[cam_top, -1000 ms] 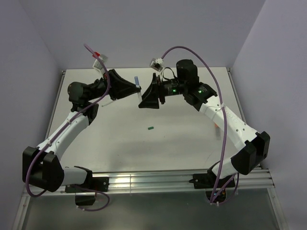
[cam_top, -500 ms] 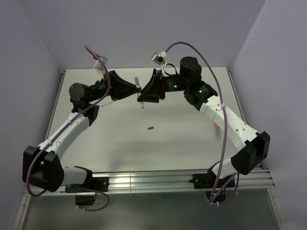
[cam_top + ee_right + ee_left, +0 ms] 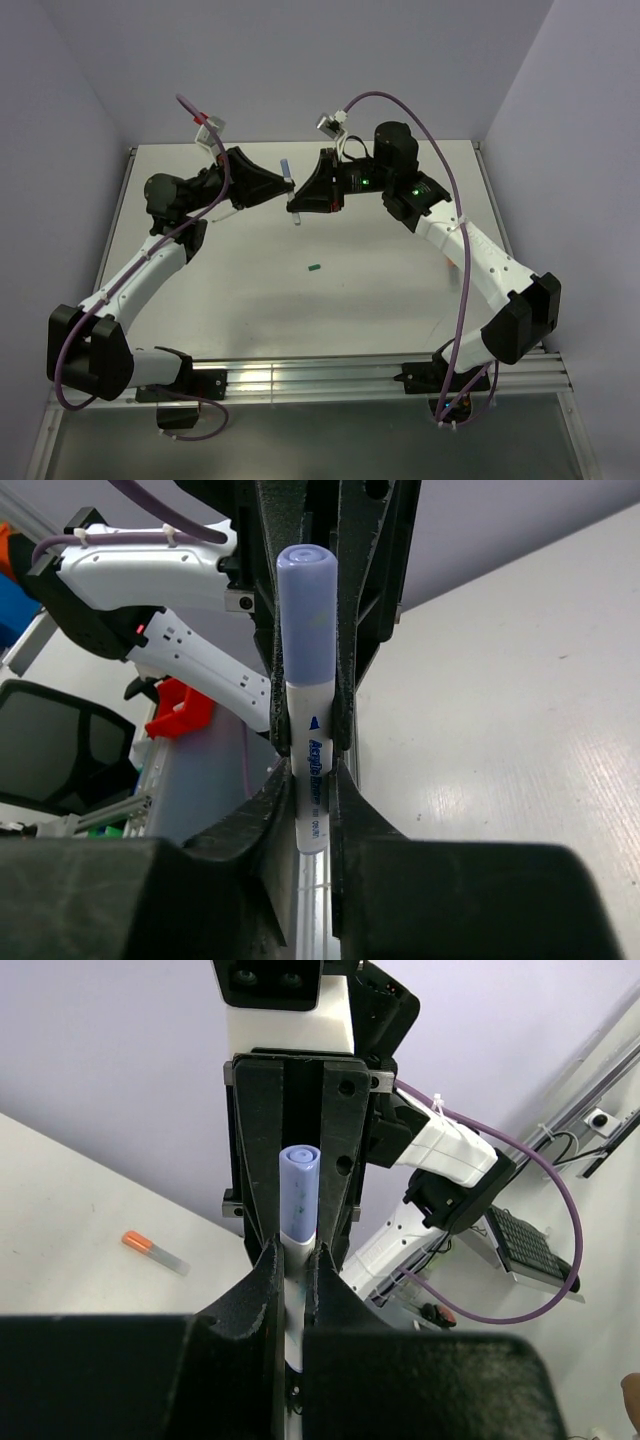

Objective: Insert the pens into the pen caps

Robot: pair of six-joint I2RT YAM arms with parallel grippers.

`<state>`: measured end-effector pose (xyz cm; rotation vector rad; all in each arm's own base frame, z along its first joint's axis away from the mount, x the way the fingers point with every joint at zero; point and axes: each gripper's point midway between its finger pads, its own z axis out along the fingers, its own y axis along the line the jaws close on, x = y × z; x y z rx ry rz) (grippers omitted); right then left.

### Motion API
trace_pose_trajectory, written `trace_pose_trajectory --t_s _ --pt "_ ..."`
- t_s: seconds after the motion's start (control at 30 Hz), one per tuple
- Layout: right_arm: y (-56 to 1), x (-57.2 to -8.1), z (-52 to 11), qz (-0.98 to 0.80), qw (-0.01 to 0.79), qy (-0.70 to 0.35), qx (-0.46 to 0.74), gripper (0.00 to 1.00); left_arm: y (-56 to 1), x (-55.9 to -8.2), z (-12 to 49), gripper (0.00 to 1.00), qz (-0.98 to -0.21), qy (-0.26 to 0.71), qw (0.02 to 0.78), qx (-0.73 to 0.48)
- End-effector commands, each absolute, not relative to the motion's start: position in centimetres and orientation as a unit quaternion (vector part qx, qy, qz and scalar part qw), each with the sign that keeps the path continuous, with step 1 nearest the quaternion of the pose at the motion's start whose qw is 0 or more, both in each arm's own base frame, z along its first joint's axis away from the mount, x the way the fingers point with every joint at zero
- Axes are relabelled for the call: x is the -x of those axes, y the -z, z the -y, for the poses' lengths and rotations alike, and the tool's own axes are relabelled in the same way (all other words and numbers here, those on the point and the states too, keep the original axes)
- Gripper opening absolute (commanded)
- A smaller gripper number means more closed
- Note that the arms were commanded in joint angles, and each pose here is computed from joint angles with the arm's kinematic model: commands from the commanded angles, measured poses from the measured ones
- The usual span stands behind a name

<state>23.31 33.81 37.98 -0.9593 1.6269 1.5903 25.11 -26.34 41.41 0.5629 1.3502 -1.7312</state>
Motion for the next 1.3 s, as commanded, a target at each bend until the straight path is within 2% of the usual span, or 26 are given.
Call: trace_pose_trajectory --t_s 0.0,0.03,0.1,0.13,0.23,0.33,0.57,0.9,1.27 --pt "-38.9 -23.1 -33.8 -0.599 0.345 -0.613 0.382 0.1 -42.6 -24.8 26.0 0.0 -0.52 0.691 0.445 -0.232" --pt "-39.0 -23.1 -33.7 -0.599 0.344 -0.614 0.382 0.0 -42.5 -24.8 26.0 0.0 -0.521 0.69 0.446 -0.233" --pt "-38.9 -23.1 -33.8 -0.6 0.343 -0.614 0.381 0.0 -42.5 -24.7 26.0 0.03 -0.521 0.688 0.445 -0.239" --pt "-38.9 -23.2 -33.7 -0.601 0.343 -0.614 0.38 0.0 -42.4 -24.7 26.0 0.19 -0.521 0.686 0.448 -0.241" --pt "-38.7 -23.3 -33.7 -0.602 0.344 -0.612 0.38 0.0 -42.2 -24.6 25.9 0.53 -0.529 0.682 0.443 -0.244" --pt "-38.6 -22.8 -33.5 -0.599 0.337 -0.616 0.385 0.0 -41.9 -24.8 25.4 0.62 -0.538 0.681 0.438 -0.234" --pt "-37.9 -21.4 -33.2 -0.59 0.317 -0.625 0.402 0.0 -43.6 -24.2 24.0 0.64 -0.518 0.672 0.462 -0.259" --pt "-37.4 -19.6 -33.4 -0.574 0.291 -0.636 0.426 0.0 -44.6 -24.1 24.1 0.61 -0.508 0.673 0.456 -0.286" --pt "-37.0 -19.2 -34.0 -0.571 0.282 -0.638 0.433 0.0 -44.6 -24.3 24.1 0.51 -0.502 0.688 0.45 -0.269"
